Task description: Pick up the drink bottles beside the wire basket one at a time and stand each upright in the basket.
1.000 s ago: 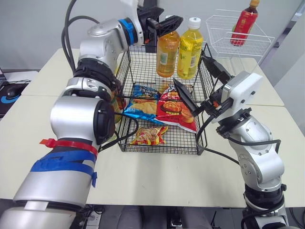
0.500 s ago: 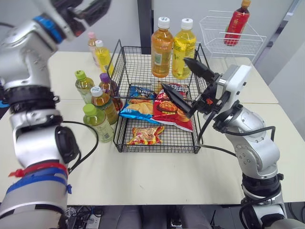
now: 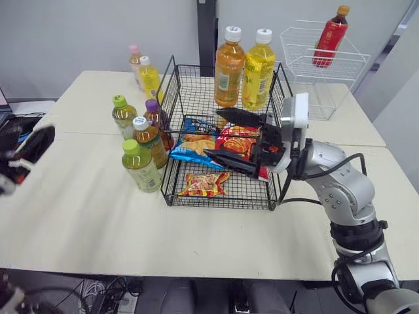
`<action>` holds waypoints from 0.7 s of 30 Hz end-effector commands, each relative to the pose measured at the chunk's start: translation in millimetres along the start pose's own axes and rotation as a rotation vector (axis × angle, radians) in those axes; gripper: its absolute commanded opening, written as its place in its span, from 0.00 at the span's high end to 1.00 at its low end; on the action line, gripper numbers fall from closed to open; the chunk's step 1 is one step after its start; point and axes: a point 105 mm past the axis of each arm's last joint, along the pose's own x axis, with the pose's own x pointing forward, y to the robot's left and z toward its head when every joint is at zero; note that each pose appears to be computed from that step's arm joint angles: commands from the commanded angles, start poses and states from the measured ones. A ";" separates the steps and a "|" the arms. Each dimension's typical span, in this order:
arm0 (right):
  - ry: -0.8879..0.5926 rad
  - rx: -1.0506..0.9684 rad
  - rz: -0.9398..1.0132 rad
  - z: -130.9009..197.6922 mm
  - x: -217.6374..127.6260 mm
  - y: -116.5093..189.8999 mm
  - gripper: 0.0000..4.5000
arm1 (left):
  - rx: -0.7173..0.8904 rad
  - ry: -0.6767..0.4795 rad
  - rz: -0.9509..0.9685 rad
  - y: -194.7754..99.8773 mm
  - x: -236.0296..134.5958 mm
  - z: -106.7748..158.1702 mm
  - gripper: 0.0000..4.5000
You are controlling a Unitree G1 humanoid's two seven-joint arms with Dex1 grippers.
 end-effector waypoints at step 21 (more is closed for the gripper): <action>-0.036 -0.083 -0.049 15.2 4.1 -2.2 0.00 | 0.155 -0.082 0.003 -17.0 77.4 31.4 0.01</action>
